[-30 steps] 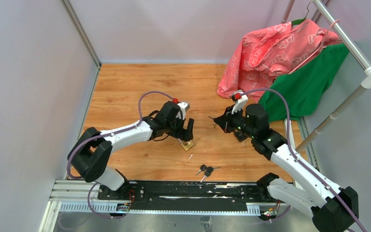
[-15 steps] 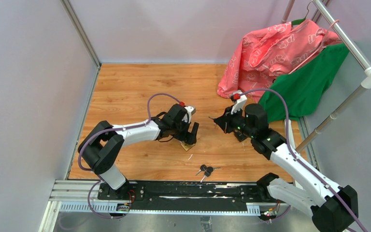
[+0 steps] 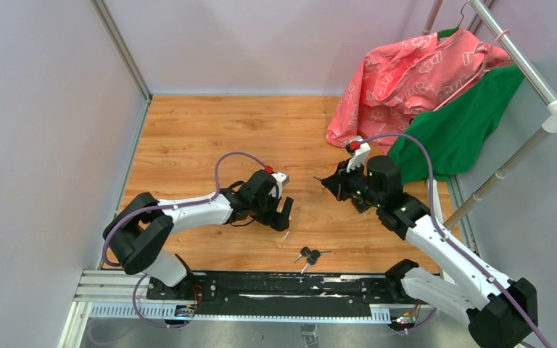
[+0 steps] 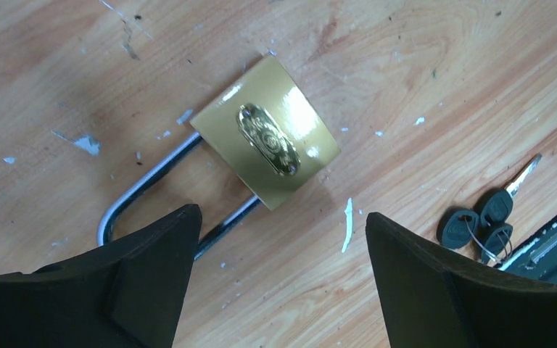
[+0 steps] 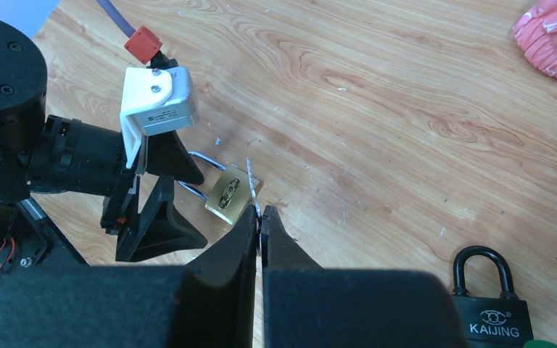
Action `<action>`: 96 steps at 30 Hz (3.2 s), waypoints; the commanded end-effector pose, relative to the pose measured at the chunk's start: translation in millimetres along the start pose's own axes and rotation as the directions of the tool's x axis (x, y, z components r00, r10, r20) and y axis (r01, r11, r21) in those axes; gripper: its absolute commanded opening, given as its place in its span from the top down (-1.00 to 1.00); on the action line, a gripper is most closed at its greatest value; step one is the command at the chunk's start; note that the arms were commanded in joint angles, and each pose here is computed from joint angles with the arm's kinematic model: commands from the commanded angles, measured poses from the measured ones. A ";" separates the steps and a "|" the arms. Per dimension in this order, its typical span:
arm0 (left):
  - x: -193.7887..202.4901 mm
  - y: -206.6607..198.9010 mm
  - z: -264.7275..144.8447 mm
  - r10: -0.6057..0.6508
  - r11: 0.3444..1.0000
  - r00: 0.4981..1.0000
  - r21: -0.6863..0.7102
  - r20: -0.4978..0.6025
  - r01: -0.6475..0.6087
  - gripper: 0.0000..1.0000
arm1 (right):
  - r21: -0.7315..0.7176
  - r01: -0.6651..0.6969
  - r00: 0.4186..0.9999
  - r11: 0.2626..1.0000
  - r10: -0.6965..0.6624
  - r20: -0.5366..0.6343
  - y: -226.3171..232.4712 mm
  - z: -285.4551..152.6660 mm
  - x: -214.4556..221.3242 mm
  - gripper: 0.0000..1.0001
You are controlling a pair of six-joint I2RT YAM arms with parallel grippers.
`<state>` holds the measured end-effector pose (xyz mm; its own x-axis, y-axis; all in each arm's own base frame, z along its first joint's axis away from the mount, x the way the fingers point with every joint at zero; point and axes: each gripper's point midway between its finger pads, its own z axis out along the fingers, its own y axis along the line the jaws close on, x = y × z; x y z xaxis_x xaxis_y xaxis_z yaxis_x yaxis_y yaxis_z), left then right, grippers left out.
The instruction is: Unlock with the key
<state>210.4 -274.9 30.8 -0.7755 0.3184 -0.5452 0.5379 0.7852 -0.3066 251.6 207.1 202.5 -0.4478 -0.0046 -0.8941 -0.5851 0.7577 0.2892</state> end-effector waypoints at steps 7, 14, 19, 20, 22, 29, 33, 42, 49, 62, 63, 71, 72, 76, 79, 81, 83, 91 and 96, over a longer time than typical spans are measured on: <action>-13.2 -5.5 -29.8 0.094 0.994 0.994 -0.057 0.056 -0.091 -0.76 | -0.002 0.018 1.000 1.000 -0.018 0.009 -1.4 -1.5 -2.9 1.00; -49.0 5.5 -50.6 0.251 0.960 0.956 -0.169 0.155 -0.224 -0.84 | 0.014 0.038 0.999 0.999 -0.039 0.036 -4.4 -7.7 -3.0 1.00; -56.8 13.0 -40.5 0.353 0.924 0.926 -0.209 0.136 -0.321 -0.84 | 0.007 0.040 0.998 0.999 -0.040 0.038 -3.5 -9.0 -0.6 1.00; -58.8 11.4 -35.6 0.365 0.922 0.918 -0.201 0.157 -0.332 -0.85 | 0.004 0.040 0.999 0.999 -0.040 0.036 -3.1 -9.0 0.4 1.00; -59.4 10.2 -26.7 0.381 0.918 0.908 -0.188 0.177 -0.349 -0.86 | 0.002 0.040 0.999 0.999 -0.040 0.037 -2.8 -9.4 0.7 1.00; -59.8 -9.2 4.9 0.394 0.918 0.901 -0.043 0.181 -0.393 -0.86 | -0.009 0.043 0.998 0.999 -0.043 0.049 0.4 -13.4 -3.0 1.00; -57.9 -1.7 18.9 0.344 0.938 0.927 -0.013 0.147 -0.346 -0.87 | -0.012 0.040 0.998 0.999 -0.040 0.046 1.4 -14.9 -2.3 1.00; -25.9 -5.5 29.4 0.301 0.950 0.951 0.068 0.075 -0.306 -0.79 | -0.009 0.043 0.998 0.999 -0.042 0.047 1.0 -16.7 -1.4 1.00; -15.2 -3.3 27.3 0.295 0.953 0.953 0.055 0.070 -0.299 -0.70 | -0.019 0.041 0.998 0.999 -0.040 0.040 2.2 -14.4 -0.3 1.00; 1.7 -3.7 19.7 0.311 0.950 0.950 -0.016 0.021 -0.311 -0.55 | -0.019 0.044 0.998 0.999 -0.044 0.041 2.5 -15.3 -1.2 1.00; 3.0 -4.5 19.3 0.313 0.950 0.949 -0.015 0.018 -0.313 -0.55 | -0.019 0.044 0.998 0.999 -0.044 0.041 2.6 -15.4 -1.4 1.00; 5.8 -8.7 27.4 0.354 0.934 0.935 -0.059 0.036 -0.351 -0.49 | -0.019 0.047 0.998 0.999 -0.046 0.036 2.2 -13.9 -0.5 1.00; 1.3 -8.2 27.8 0.356 0.933 0.933 -0.080 0.055 -0.351 -0.48 | -0.018 0.047 0.998 0.999 -0.047 0.037 1.9 -13.9 -0.5 1.00; -2.0 -3.1 27.1 0.352 0.932 0.930 -0.133 0.105 -0.338 -0.45 | -0.014 0.047 0.998 0.999 -0.046 0.037 1.1 -15.5 0.9 1.00; 2.8 2.0 27.6 0.342 0.935 0.931 -0.149 0.130 -0.323 -0.44 | -0.010 0.049 0.998 0.999 -0.048 0.039 0.3 -16.4 1.8 1.00; 5.2 2.9 28.0 0.338 0.935 0.931 -0.161 0.136 -0.315 -0.43 | -0.009 0.047 0.998 0.999 -0.047 0.036 -0.1 -16.1 2.9 1.00; 6.3 4.1 28.3 0.333 0.935 0.931 -0.179 0.151 -0.306 -0.43 | -0.009 0.048 0.998 0.999 -0.047 0.036 -0.2 -16.0 2.6 1.00; 20.0 12.2 37.2 0.318 0.937 0.932 -0.208 0.176 -0.280 -0.40 | -0.010 0.048 0.998 0.999 -0.047 0.037 0.0 -15.2 2.6 1.00; 22.7 13.2 41.8 0.322 0.936 0.930 -0.205 0.177 -0.285 -0.08 | -0.004 0.045 0.998 0.999 -0.045 0.039 -0.9 -16.1 2.4 1.00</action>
<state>227.8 -301.5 18.3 -0.4455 0.3699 -0.8153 0.6602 0.7508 -0.0202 240.4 200.7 209.5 -0.4017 -0.0019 -0.9158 -0.6101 0.7464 0.2660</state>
